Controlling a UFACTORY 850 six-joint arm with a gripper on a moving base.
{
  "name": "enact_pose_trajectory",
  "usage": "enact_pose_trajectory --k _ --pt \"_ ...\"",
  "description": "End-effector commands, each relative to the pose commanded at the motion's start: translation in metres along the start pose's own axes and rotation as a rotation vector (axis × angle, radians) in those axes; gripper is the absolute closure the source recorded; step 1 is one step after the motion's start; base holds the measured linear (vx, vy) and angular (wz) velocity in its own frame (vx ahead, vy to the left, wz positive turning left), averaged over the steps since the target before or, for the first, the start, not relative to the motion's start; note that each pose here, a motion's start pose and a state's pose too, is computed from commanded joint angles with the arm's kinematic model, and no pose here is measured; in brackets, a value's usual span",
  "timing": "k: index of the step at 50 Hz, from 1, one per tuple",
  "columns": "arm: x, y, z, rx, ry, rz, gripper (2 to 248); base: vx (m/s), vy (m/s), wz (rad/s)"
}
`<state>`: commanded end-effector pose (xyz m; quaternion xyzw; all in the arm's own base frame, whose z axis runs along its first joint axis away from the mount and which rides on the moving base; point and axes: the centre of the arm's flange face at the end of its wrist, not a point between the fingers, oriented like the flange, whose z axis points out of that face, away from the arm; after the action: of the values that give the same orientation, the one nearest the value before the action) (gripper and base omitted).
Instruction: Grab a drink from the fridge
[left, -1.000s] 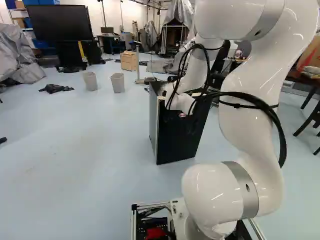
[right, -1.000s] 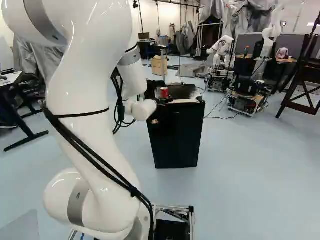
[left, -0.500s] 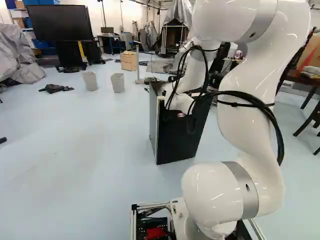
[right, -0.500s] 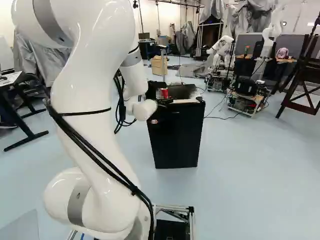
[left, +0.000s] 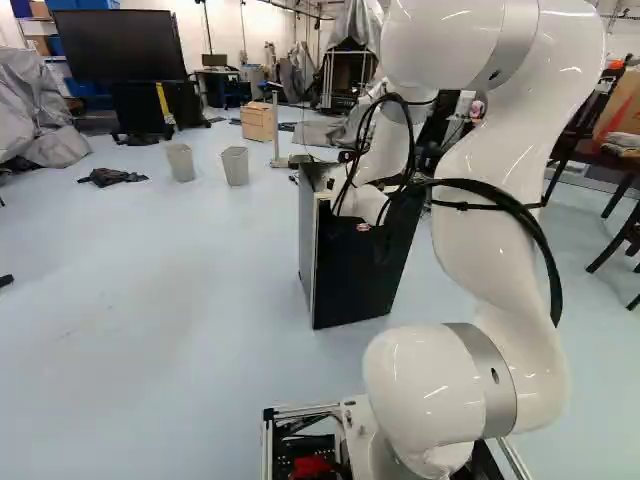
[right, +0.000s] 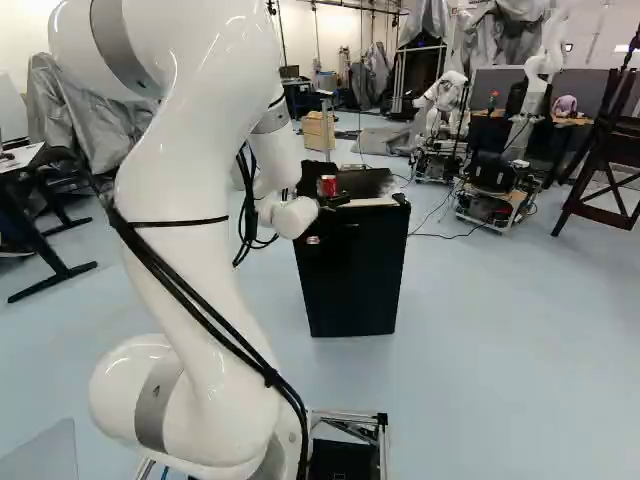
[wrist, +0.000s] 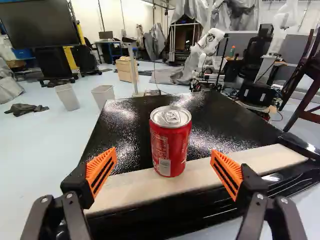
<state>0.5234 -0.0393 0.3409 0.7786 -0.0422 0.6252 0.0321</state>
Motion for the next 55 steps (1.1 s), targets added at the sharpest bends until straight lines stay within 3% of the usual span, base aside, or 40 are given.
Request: enact_pose_trajectory --k 24,25,29,30,34,35,39,40,45,46,55 --pt "0.002 -0.002 0.023 0.002 0.014 0.0 3 0.0 0.0 0.0" --pt "0.002 -0.002 0.023 0.002 0.015 0.0 13 0.0 0.0 0.0" --pt "0.002 -0.002 0.023 0.002 0.015 0.0 13 0.0 0.0 0.0" --pt "0.002 -0.002 0.023 0.002 0.015 0.0 51 0.0 0.0 0.0" --pt "0.002 -0.002 0.023 0.002 0.015 0.0 51 0.0 0.0 0.0" --pt "0.002 -0.002 0.023 0.002 0.015 0.0 89 0.0 0.0 0.0" --pt "0.002 -0.002 0.023 0.002 0.015 0.0 89 0.0 0.0 0.0" --pt "0.002 -0.002 0.023 0.002 0.015 0.0 127 0.0 0.0 0.0" --pt "0.003 -0.002 0.023 0.002 0.017 0.0 127 0.0 0.0 0.0" --pt "0.004 -0.002 0.023 0.002 0.018 0.0 151 0.0 0.0 0.0" --pt "0.012 -0.002 0.02 0.002 0.033 0.001 151 0.0 0.0 0.0"
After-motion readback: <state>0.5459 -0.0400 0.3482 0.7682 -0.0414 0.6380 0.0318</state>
